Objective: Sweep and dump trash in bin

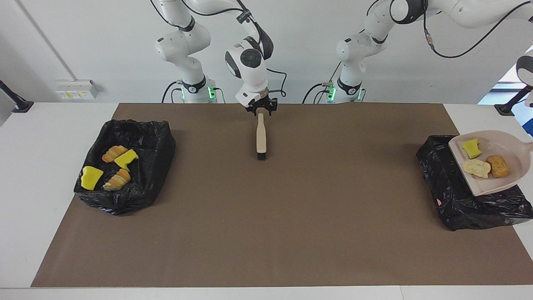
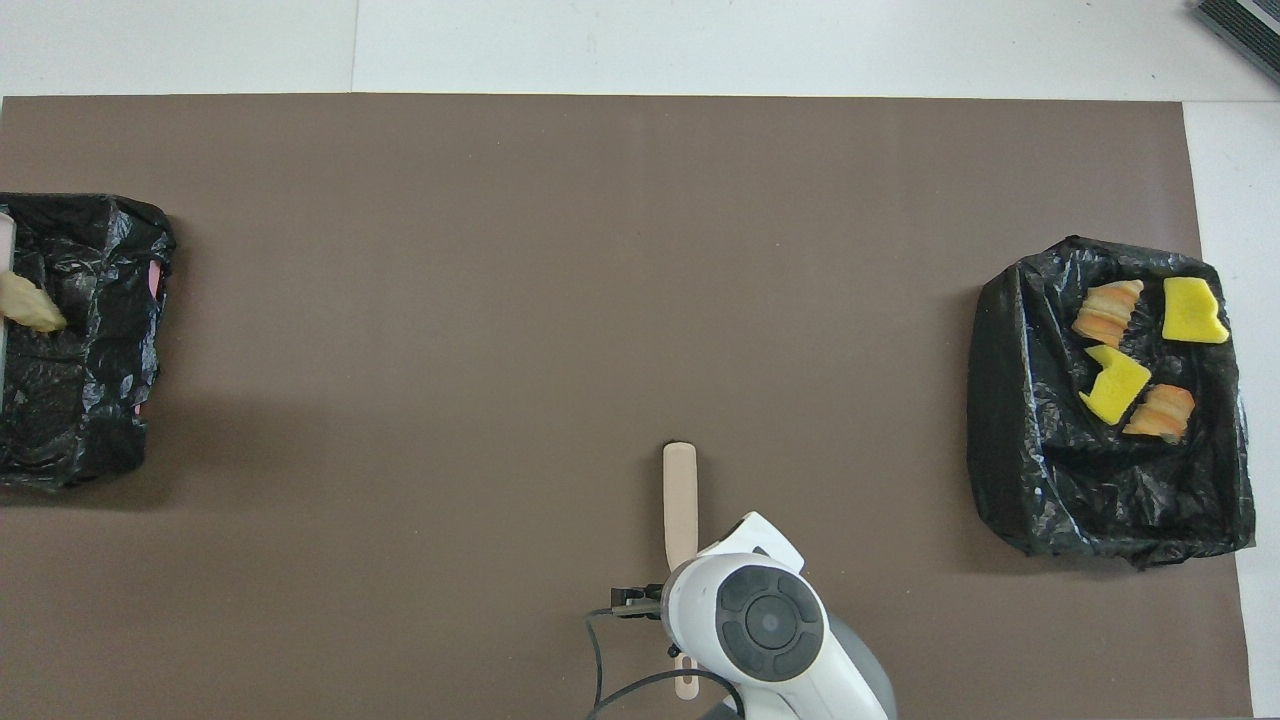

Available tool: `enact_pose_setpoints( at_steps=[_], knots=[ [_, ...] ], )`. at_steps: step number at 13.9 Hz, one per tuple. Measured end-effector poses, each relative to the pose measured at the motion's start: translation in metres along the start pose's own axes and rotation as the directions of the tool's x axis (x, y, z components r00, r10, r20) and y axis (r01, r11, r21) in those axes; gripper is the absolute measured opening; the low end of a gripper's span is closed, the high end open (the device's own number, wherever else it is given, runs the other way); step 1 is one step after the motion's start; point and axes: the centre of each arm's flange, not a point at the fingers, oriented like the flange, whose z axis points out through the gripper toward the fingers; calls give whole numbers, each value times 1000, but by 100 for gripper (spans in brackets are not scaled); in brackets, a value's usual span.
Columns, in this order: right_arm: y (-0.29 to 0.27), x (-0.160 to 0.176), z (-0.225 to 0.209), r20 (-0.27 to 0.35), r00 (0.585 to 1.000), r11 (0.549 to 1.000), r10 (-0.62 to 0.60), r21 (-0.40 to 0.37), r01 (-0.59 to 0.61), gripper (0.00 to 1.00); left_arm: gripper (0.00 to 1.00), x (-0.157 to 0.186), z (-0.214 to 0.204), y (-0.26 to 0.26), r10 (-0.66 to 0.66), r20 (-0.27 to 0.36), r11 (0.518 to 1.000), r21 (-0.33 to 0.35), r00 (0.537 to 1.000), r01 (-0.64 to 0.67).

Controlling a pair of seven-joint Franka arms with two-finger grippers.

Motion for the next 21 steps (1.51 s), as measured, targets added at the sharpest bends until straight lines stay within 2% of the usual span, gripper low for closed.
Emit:
enact_pose_setpoints(
  at_steps=[2,5,8,12,14,16,19,21],
  knots=[
    [17,34,-27,-72,997,1000,17,-15,-18,100,32,4,-7,9,-17,111,1000,0,994,17],
    [51,83,-76,-140,989,997,46,-57,-54,100,32,-9,-30,18,-14,214,1000,28,977,8],
    [80,111,-113,-153,987,995,50,-75,-62,100,32,-18,-59,22,-11,277,998,56,961,-5],
    [124,140,-167,-144,989,995,35,-90,-48,100,32,14,-107,15,13,379,999,30,925,-27],
    [143,148,-196,-143,989,995,28,-93,-42,100,32,40,-126,15,-14,380,998,58,925,-8],
    [156,152,-222,-141,990,995,26,-95,-40,100,32,56,-119,25,-38,370,998,67,928,14],
    [173,153,-256,-142,989,993,51,-96,-66,100,32,49,-125,34,-53,368,997,75,928,26],
    [188,152,-283,-145,987,990,67,-114,-84,100,32,41,-143,39,-80,327,994,92,941,53]
  ],
)
